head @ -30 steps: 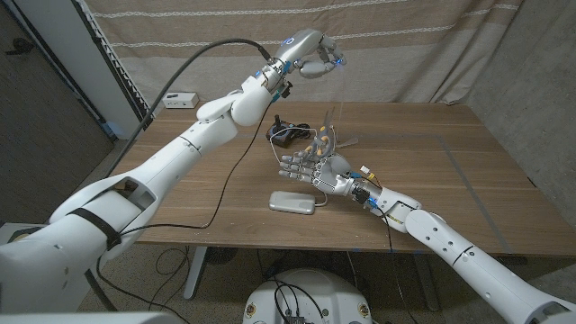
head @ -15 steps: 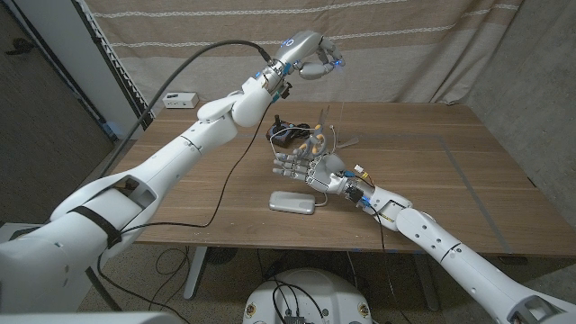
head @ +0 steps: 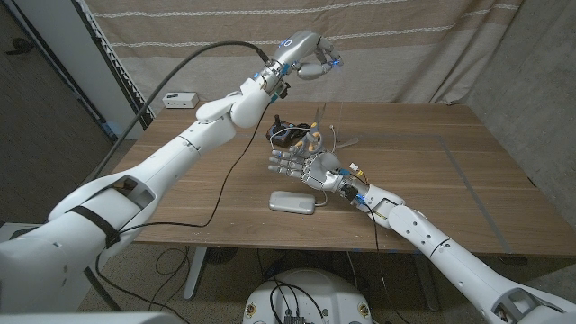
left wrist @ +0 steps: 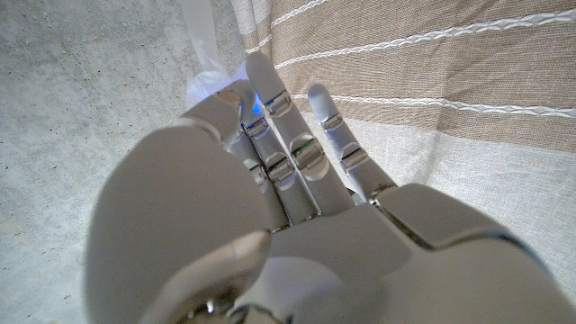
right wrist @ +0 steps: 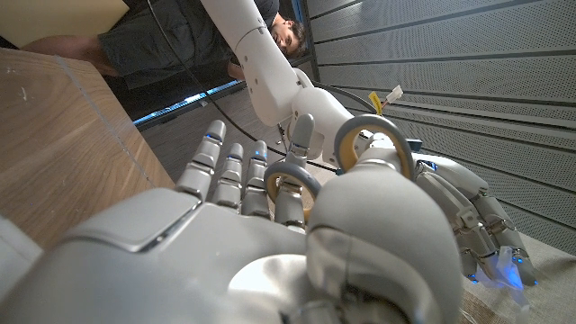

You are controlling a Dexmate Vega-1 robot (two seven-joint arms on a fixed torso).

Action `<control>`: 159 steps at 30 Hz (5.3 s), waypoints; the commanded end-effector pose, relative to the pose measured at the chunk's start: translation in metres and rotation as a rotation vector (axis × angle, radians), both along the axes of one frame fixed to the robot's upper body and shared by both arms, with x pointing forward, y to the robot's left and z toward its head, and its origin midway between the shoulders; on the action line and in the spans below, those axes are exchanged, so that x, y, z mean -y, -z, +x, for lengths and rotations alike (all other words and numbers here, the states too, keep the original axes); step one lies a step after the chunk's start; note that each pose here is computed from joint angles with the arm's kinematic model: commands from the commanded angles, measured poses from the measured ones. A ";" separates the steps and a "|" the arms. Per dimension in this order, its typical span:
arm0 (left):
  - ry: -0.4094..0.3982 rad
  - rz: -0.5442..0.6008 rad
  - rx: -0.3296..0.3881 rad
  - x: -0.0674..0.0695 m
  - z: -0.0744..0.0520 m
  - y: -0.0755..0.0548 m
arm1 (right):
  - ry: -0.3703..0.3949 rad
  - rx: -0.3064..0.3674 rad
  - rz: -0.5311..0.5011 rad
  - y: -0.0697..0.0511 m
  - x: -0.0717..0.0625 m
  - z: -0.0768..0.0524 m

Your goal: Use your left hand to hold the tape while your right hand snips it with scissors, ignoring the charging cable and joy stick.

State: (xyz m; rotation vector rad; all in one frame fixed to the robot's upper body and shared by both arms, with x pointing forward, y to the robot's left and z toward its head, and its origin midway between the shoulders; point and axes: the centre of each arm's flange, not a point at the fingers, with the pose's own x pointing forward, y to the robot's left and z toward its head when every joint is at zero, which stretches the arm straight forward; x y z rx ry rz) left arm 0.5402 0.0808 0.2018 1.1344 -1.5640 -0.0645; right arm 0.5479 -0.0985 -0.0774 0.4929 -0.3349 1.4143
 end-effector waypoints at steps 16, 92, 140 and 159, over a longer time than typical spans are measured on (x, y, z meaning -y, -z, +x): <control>-0.027 -0.024 0.016 -0.014 -0.001 -0.001 | 0.014 0.042 0.019 -0.008 0.007 0.009; -0.075 -0.108 0.039 -0.037 -0.015 0.013 | 0.011 0.046 0.077 -0.011 0.015 0.014; -0.073 -0.121 0.018 -0.041 -0.014 0.020 | -0.020 0.052 0.080 -0.013 0.008 0.013; -0.064 -0.127 0.028 -0.041 -0.020 0.021 | -0.059 0.073 0.092 -0.018 0.001 0.016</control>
